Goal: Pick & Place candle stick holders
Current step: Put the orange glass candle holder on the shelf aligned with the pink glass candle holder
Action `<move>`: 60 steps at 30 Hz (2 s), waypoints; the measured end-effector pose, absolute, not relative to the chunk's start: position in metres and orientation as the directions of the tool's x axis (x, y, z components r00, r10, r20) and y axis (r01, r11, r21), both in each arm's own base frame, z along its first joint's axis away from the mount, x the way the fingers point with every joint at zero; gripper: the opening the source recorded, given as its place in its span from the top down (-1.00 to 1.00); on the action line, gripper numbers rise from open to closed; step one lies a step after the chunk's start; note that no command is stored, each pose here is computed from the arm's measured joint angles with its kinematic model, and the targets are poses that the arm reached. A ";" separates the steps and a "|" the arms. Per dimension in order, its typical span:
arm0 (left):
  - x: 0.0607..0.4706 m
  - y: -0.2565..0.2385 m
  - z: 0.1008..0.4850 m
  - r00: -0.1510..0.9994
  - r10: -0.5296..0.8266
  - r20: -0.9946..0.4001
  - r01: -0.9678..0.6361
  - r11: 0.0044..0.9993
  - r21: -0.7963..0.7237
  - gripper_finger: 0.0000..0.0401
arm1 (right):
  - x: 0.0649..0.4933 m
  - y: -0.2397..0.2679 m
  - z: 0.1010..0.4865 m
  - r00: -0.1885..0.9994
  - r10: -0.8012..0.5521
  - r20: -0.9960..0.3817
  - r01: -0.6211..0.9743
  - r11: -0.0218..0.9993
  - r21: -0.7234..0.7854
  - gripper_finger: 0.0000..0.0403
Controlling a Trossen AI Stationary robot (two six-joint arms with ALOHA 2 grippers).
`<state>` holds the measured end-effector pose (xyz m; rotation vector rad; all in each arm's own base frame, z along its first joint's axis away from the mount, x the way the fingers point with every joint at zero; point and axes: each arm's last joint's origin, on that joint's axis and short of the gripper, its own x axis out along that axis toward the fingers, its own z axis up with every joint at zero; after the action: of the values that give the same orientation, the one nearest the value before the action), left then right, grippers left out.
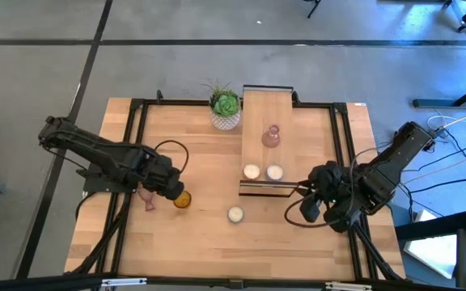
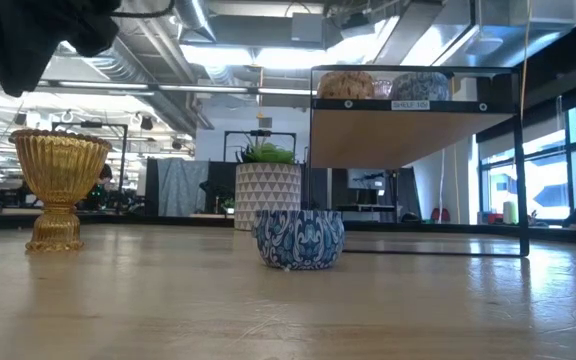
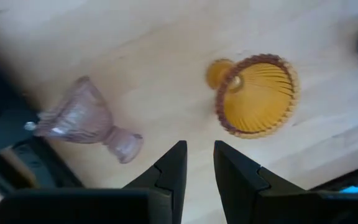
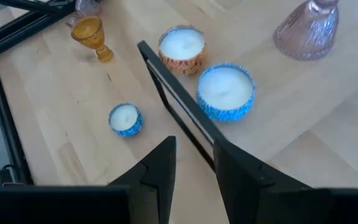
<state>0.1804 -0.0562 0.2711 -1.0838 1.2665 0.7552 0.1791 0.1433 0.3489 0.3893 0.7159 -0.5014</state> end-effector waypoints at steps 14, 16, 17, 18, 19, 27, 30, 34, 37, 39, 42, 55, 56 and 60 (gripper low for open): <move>0.199 -0.063 0.256 0.192 -0.007 -0.981 -0.878 0.445 -0.175 0.63 | 0.194 0.133 0.351 0.657 -0.303 -0.690 0.526 0.840 0.132 0.45; 0.199 -0.063 0.256 0.191 -0.005 -0.982 -0.875 0.452 -0.173 0.63 | 0.194 0.133 0.351 0.656 -0.304 -0.690 0.526 0.840 0.130 0.45; 0.199 -0.063 0.256 0.190 -0.004 -0.982 -0.875 0.453 -0.171 0.63 | 0.194 0.133 0.351 0.656 -0.305 -0.691 0.527 0.840 0.129 0.45; 0.199 -0.062 0.256 0.187 0.002 -0.982 -0.877 0.451 -0.166 0.63 | 0.194 0.133 0.351 0.655 -0.305 -0.691 0.527 0.840 0.129 0.45; 0.198 -0.062 0.256 0.180 0.011 -0.984 -0.881 0.448 -0.156 0.63 | 0.194 0.133 0.351 0.655 -0.305 -0.691 0.527 0.840 0.128 0.45; 0.196 -0.059 0.256 0.153 0.016 -0.988 -0.898 0.419 -0.132 0.59 | 0.194 0.133 0.351 0.653 -0.303 -0.694 0.527 0.840 0.130 0.45; 0.196 -0.059 0.256 0.151 0.010 -0.988 -0.898 0.419 -0.133 0.53 | 0.194 0.133 0.351 0.653 -0.302 -0.694 0.527 0.840 0.131 0.45; 0.198 -0.059 0.256 0.165 0.004 -0.986 -0.896 0.419 -0.148 0.43 | 0.194 0.133 0.351 0.655 -0.301 -0.693 0.527 0.839 0.134 0.45; 0.199 -0.060 0.256 0.180 0.003 -0.984 -0.893 0.419 -0.163 0.37 | 0.194 0.133 0.351 0.655 -0.301 -0.693 0.527 0.839 0.134 0.45; 0.200 -0.060 0.256 0.185 0.004 -0.983 -0.892 0.421 -0.166 0.35 | 0.194 0.133 0.351 0.655 -0.301 -0.693 0.527 0.839 0.134 0.45; 0.201 -0.060 0.256 0.202 0.002 -0.979 -0.887 0.424 -0.182 0.34 | 0.194 0.133 0.351 0.656 -0.300 -0.693 0.527 0.839 0.134 0.45; 0.203 -0.061 0.255 0.195 -0.006 -0.981 -0.888 0.424 -0.180 0.34 | 0.194 0.133 0.351 0.656 -0.300 -0.693 0.528 0.838 0.137 0.45; 0.203 -0.061 0.255 0.194 -0.006 -0.981 -0.888 0.424 -0.178 0.34 | 0.194 0.133 0.351 0.656 -0.300 -0.693 0.528 0.838 0.138 0.45; 0.206 -0.062 0.250 0.171 -0.008 -0.985 -0.894 0.418 -0.158 0.32 | 0.194 0.133 0.351 0.655 -0.300 -0.693 0.529 0.838 0.136 0.45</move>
<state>0.2056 -0.0621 0.2505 -0.9448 1.2388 0.7853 0.1943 0.1332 0.3510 0.3431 0.7148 -0.4804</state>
